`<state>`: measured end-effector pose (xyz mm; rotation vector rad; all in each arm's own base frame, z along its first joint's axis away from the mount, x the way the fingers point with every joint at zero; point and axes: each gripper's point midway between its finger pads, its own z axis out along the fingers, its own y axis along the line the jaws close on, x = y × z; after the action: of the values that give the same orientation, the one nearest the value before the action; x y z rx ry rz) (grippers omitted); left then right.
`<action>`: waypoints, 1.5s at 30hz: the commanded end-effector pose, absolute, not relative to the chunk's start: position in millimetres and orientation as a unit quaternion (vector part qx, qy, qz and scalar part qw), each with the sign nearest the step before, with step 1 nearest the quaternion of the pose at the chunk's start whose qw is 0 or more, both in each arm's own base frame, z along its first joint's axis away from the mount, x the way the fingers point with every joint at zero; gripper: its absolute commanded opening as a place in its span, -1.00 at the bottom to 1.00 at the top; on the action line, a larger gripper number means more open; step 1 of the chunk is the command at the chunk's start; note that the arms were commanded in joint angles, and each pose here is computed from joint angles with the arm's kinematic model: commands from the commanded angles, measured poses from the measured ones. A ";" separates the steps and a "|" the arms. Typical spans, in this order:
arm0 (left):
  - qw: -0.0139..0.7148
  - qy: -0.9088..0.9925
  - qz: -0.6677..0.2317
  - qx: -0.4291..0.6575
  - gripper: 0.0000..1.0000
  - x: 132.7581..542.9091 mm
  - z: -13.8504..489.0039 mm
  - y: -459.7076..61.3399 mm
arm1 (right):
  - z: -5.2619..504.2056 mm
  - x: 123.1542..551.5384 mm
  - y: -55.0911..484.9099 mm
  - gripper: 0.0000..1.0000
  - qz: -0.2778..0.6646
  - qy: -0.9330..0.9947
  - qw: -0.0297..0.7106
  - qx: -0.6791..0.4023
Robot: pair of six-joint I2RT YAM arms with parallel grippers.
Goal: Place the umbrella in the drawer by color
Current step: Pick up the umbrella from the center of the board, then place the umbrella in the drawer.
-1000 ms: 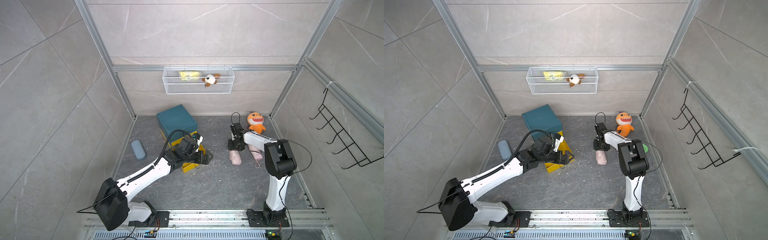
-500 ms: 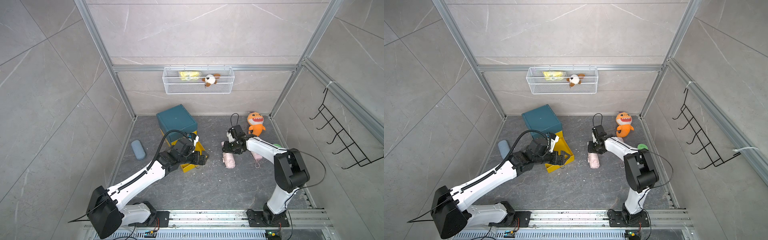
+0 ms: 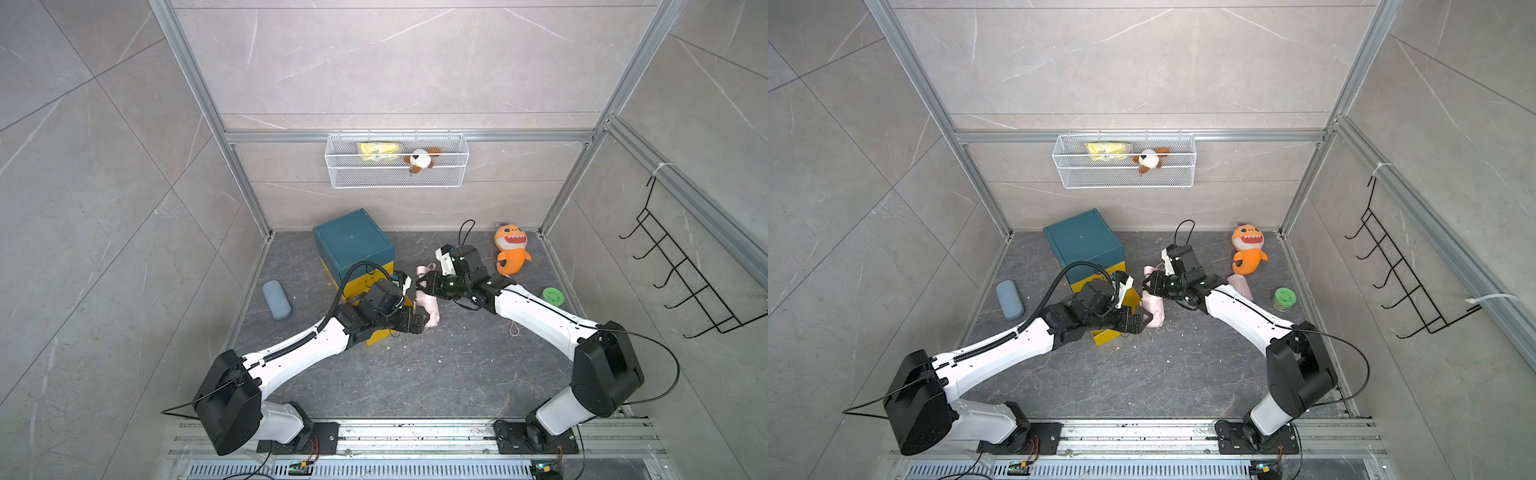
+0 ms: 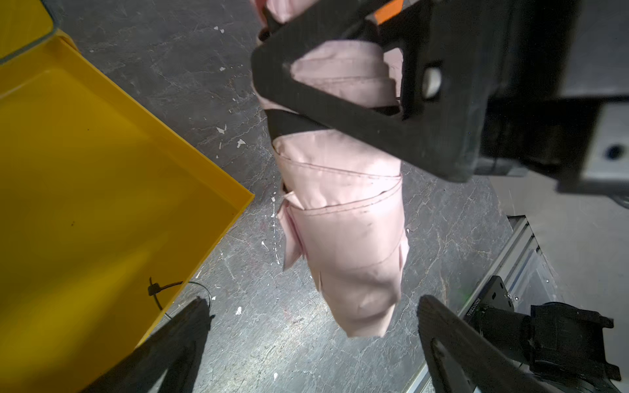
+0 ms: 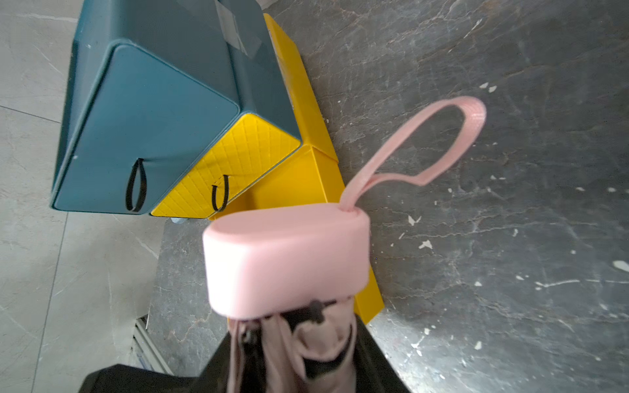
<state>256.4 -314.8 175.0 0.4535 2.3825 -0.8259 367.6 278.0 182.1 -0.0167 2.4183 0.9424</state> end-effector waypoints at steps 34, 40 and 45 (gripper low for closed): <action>0.310 0.846 -0.390 0.191 -0.77 261.4 229.1 -297.8 | 265.8 336.2 261.7 0.50 0.448 0.806 0.384 -0.038; 0.275 0.826 -0.446 0.208 -0.76 255.4 235.9 -300.9 | 274.1 320.6 274.7 0.51 0.513 0.768 0.374 -0.082; 0.244 0.807 -0.489 0.222 -0.75 249.8 240.7 -304.4 | 284.1 313.9 282.3 0.52 0.556 0.737 0.372 -0.093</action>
<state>258.3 -291.6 210.6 0.4761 2.3407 -1.1709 321.0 272.3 259.5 -0.1674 2.0107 1.3109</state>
